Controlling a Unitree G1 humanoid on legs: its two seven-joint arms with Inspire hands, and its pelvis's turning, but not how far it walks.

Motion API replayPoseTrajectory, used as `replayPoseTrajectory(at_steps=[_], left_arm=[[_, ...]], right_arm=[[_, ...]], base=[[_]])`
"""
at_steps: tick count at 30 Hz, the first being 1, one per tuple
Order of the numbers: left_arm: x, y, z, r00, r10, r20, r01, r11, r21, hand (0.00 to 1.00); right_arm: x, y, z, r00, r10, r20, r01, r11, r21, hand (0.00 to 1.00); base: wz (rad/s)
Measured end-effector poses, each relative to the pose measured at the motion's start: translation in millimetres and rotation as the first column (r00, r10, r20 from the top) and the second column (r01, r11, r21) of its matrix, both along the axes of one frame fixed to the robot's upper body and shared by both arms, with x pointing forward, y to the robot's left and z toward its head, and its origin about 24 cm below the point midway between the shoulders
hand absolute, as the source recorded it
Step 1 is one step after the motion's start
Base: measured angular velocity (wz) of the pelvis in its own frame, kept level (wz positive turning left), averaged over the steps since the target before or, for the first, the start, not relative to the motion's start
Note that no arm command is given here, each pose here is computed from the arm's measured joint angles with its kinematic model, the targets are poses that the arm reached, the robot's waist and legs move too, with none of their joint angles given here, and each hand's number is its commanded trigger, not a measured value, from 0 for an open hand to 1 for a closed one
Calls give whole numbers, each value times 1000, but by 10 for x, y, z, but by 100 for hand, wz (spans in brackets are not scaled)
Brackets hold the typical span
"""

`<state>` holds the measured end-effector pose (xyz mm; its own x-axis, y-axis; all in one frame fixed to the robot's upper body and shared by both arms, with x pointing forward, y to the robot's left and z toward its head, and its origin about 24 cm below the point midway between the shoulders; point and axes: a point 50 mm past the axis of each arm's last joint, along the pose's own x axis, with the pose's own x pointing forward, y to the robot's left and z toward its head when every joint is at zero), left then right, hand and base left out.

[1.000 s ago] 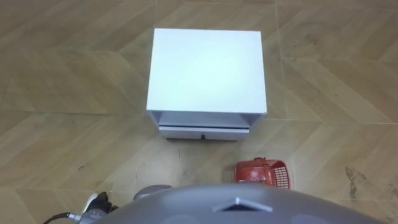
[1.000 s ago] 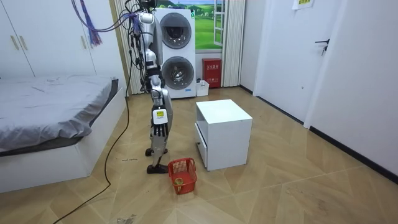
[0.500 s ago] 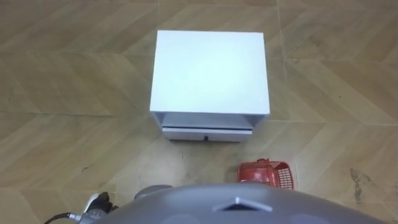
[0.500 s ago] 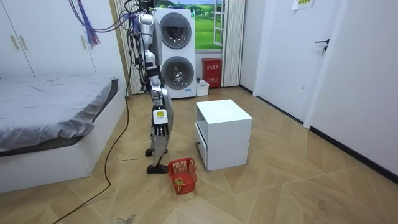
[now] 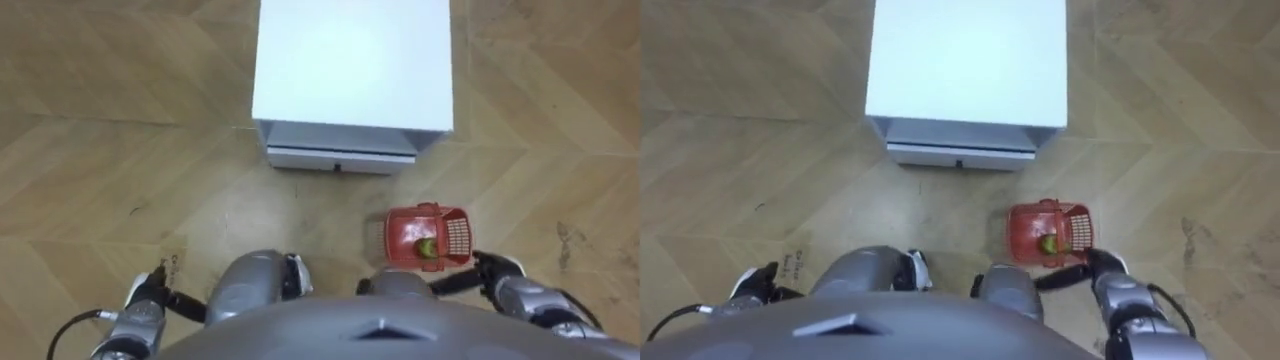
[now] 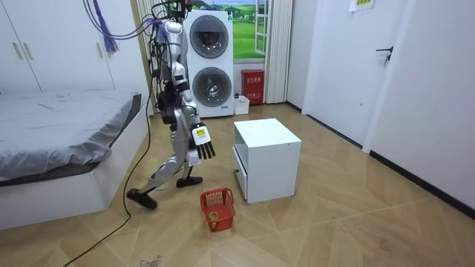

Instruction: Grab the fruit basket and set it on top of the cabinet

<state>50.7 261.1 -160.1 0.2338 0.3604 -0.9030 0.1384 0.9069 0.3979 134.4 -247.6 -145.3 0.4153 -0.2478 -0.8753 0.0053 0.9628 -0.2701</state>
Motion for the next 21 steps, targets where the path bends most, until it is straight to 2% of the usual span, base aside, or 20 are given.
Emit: replayPoseTrajectory(at_steps=[1, 3, 7, 12, 16, 21], left_arm=[[14, 10, 4, 1000, 13, 9, -13, 1000, 6, 0], [198, 73, 49, 997, 43, 62, -45, 998, 37, 0], [382, 63, 82, 992, 55, 117, -62, 997, 55, 0], [325, 37, 54, 992, 70, 105, -79, 994, 76, 0], [343, 10, 52, 992, 35, 120, -48, 993, 107, 0], [353, 11, 64, 987, 32, 159, -55, 989, 140, 0]], right_arm=[[88, 13, 28, 999, -3, 32, 2, 1000, 2, 0], [361, 39, 128, 993, -20, 120, 21, 1000, -9, 0], [439, 19, 168, 984, -70, 165, 77, 996, -36, 0], [263, -100, 128, 974, -176, 145, 189, 979, -80, 0], [298, -194, 185, 954, -226, 195, 252, 961, -117, 0], [400, -220, 266, 920, -271, 282, 309, 946, -101, 0]], base=[[11], [24], [18], [27], [15], [15]])
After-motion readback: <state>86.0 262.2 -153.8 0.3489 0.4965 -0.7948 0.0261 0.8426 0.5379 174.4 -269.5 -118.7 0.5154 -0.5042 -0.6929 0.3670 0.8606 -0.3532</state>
